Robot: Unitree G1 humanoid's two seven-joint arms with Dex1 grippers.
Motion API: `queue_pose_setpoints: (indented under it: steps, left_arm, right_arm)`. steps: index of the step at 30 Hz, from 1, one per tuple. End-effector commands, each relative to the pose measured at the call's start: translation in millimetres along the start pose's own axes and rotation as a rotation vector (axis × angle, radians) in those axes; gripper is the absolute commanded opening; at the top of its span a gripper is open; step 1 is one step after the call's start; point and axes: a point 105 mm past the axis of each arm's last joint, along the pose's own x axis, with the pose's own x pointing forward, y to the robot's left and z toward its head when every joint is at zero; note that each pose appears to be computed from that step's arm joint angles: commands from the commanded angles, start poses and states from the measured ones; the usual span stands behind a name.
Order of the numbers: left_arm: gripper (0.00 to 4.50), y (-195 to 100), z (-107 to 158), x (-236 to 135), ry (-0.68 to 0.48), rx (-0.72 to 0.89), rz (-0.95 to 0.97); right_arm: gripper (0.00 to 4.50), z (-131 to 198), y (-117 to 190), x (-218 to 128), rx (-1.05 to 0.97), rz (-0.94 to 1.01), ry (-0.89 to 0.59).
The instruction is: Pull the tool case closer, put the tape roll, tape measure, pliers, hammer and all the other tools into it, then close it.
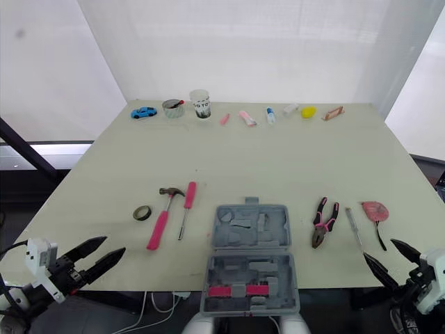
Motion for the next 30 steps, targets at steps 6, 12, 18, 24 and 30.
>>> queue_pose_setpoints:
  steps: [6,12,18,24,30]
  left_arm:
    - [4.33,26,19,9,0.213,0.290,-0.038]
    - [4.33,34,33,25,0.381,0.480,-0.126]
    - [4.33,32,44,42,0.584,0.679,-0.243]
    - [4.33,33,61,69,0.787,0.934,-0.329]
    - [4.33,27,63,83,0.910,1.030,-0.394]
  right_arm:
    - [4.50,45,31,30,-0.073,0.228,-0.096]
    - [4.50,68,66,56,-0.118,0.477,-0.127]
    - [4.50,83,84,77,-0.165,0.624,-0.170]
    - [4.50,101,106,101,-0.203,0.778,-0.246]
    - [4.50,109,115,109,-0.244,0.881,-0.278]
